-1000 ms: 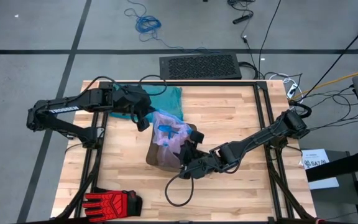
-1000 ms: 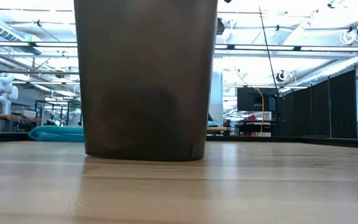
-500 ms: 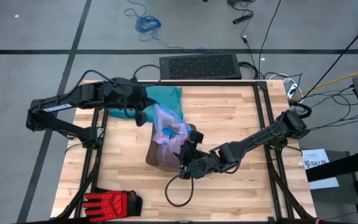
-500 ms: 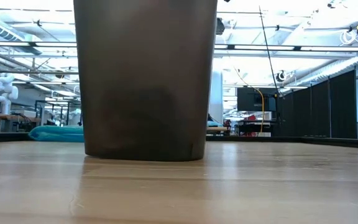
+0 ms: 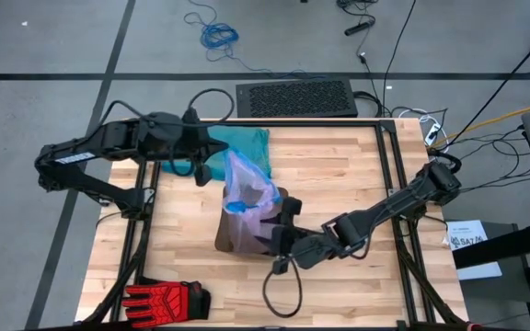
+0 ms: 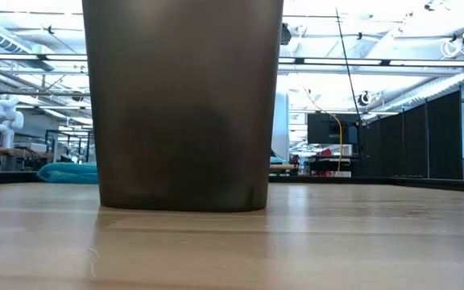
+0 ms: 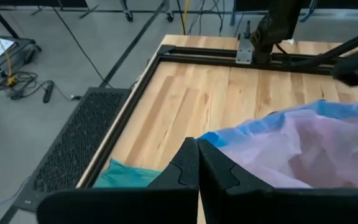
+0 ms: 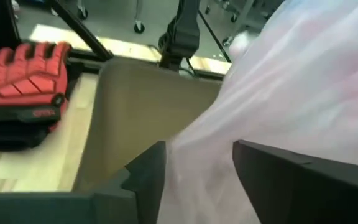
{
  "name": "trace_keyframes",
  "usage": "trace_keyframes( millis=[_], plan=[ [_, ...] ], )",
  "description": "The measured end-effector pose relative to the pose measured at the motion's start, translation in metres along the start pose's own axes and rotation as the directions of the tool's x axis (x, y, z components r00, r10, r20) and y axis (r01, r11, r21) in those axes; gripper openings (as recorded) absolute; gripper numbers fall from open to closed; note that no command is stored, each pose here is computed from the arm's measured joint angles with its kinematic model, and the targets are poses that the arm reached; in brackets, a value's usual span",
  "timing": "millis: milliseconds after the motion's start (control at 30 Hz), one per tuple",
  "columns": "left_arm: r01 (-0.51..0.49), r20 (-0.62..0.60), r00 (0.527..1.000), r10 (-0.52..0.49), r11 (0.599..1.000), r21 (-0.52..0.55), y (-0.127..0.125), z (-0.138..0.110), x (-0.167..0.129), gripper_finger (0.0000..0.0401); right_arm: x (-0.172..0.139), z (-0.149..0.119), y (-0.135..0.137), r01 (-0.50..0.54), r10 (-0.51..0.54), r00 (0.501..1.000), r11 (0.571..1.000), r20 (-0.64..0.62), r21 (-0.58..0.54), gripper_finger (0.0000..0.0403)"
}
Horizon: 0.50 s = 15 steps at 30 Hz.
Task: Place trash/remove bag and relplace
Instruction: Remove the trash bag from the trash bin and put it on the top right of the table
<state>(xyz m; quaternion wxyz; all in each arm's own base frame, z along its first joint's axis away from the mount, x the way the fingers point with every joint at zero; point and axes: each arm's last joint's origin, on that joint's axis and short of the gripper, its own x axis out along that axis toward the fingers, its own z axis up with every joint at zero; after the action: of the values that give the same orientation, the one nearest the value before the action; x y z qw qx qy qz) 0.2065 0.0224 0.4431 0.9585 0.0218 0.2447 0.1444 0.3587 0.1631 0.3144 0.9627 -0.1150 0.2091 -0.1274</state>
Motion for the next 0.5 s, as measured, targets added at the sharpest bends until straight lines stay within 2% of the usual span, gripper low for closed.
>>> trace_keyframes(
  millis=[267, 500],
  plan=[
    [-0.012, 0.005, 1.0, 0.012, 1.0, 0.015, -0.004, 0.003, -0.006, 0.0, -0.048, 0.022, -0.013, -0.038, 0.044, 0.995, 0.997, 0.087, -0.065, 0.022],
    [0.001, -0.008, 1.0, 0.0, 1.0, 0.022, -0.01, 0.003, -0.001, 0.0001, -0.082, 0.035, -0.046, 0.111, -0.102, 0.988, 0.991, 0.112, -0.077, 0.0218]
  ],
)
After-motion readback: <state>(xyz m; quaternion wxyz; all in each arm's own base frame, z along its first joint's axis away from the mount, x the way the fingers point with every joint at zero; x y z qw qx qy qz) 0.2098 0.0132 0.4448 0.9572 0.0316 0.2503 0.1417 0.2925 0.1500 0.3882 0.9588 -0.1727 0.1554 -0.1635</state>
